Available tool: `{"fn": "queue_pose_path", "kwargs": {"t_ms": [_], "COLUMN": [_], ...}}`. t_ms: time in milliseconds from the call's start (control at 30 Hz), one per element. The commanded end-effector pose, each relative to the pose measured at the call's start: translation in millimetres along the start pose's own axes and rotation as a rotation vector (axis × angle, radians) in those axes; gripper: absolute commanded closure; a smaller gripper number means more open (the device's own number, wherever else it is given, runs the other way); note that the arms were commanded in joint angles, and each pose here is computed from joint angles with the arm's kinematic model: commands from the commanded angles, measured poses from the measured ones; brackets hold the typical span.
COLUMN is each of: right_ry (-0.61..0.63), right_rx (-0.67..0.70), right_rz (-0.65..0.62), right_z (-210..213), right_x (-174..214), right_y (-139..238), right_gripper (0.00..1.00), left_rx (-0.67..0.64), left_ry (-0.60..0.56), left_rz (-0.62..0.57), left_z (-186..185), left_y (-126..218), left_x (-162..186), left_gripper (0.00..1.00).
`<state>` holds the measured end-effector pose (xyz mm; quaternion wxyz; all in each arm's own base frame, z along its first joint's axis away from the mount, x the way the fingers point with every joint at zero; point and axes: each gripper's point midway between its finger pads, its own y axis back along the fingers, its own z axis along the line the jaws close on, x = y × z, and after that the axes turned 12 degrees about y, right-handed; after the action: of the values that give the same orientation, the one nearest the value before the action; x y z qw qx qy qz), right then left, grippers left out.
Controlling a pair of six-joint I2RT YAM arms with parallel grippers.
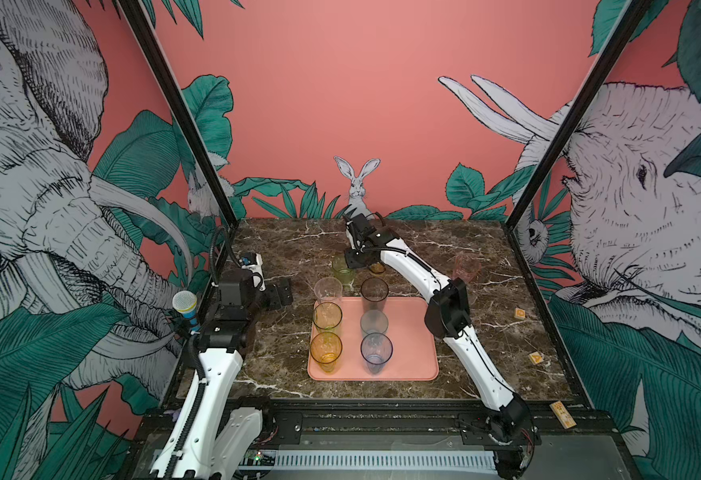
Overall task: Place the glasses into the tray
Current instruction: 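Lower the right gripper around the green glass and close it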
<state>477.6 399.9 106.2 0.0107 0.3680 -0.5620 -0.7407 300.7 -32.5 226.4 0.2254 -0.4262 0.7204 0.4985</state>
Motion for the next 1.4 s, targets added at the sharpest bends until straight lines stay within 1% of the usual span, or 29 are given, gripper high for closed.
{"fn": "queue_pose_path", "kwargs": {"t_ms": [0, 167, 400, 700, 1067, 1367], "right_ry": [-0.006, -0.008, -0.012, -0.017, -0.006, 0.002], "right_rx": [0.004, 0.009, 0.017, 0.034, 0.045, 0.047], "right_rz": [-0.028, -0.030, -0.038, -0.066, -0.124, -0.181], "right_z": [3.6, 3.4, 1.6, -0.7, -0.1, 2.6], "right_x": [-6.4, -6.6, -8.8, -17.3, -36.0, -50.8], "right_y": [-5.4, -6.3, -4.7, 7.7, 52.6, 101.2], "right_gripper": [0.72, 0.79, 0.90, 1.00, 1.00, 1.00], "left_rx": [0.005, 0.007, 0.013, 0.012, 0.020, 0.000], "left_ry": [-0.005, -0.005, 0.001, 0.001, 0.019, 0.019], "left_rz": [-0.013, -0.015, -0.014, -0.018, -0.020, -0.032], "left_z": [0.1, -0.3, -0.6, 0.0, 0.2, 3.4], "left_y": [2.9, 2.3, 2.9, 5.6, 7.2, 13.8], "left_x": [0.9, 0.2, 2.1, 2.8, 5.6, 5.2], "left_gripper": [0.00, 0.01, 0.00, 0.01, 0.00, 0.00]}}
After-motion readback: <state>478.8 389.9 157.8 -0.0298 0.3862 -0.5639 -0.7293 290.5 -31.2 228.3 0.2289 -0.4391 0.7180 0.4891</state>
